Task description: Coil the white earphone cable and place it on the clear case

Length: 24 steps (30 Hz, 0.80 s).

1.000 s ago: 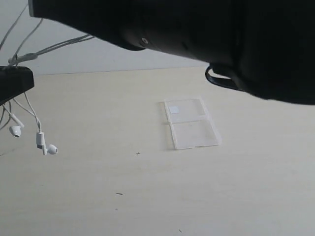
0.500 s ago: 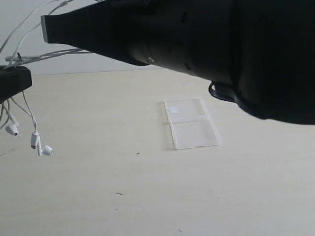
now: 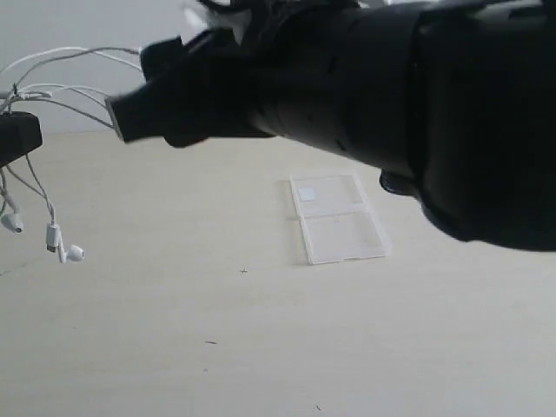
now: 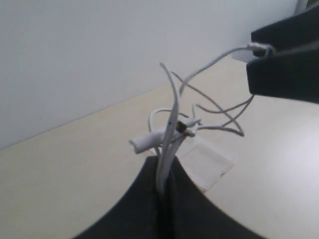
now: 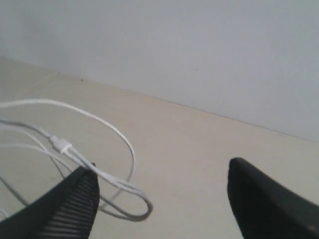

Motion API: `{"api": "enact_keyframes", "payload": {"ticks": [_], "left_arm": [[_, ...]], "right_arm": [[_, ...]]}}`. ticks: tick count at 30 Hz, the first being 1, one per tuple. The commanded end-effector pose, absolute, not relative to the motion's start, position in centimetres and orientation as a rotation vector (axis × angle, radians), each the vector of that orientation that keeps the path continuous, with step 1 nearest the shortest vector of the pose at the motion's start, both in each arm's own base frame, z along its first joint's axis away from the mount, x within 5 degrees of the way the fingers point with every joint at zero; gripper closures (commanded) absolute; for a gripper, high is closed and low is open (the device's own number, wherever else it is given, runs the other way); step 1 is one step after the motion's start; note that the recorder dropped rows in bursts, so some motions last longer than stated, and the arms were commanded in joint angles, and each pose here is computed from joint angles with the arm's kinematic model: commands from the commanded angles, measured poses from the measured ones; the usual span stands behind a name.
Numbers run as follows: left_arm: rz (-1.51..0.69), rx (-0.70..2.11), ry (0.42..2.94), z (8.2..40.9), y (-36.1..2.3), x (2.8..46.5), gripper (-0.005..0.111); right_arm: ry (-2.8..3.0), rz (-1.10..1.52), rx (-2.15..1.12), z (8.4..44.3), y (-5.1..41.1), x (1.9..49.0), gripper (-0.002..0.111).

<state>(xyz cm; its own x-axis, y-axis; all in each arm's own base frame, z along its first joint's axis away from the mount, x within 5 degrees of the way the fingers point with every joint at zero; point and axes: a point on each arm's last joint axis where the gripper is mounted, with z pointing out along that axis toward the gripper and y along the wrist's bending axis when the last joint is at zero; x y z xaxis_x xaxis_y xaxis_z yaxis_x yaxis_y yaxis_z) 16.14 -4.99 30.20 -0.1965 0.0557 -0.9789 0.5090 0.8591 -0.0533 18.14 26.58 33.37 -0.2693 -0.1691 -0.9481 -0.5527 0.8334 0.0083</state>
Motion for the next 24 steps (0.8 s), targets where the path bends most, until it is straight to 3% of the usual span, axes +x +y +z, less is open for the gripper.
{"api": "enact_keyframes", "payload": {"ticks": [1,9,14,24], "left_arm": [[-0.403,0.451,1.768,30.5,-4.9,16.0,0.107],[-0.258,0.536,1.954,30.2,-4.1,15.8,0.107],[-0.279,0.536,2.023,31.1,-4.1,15.5,0.107],[-0.293,0.572,2.178,31.1,-4.0,14.7,0.107]], "right_arm": [[1.786,0.25,-0.741,32.1,26.1,17.9,0.038],[1.655,0.229,-0.968,32.5,26.6,17.2,0.038],[1.586,0.164,-1.043,33.0,26.3,17.0,0.038],[1.392,0.54,-1.283,33.1,28.9,14.2,0.038]]}}
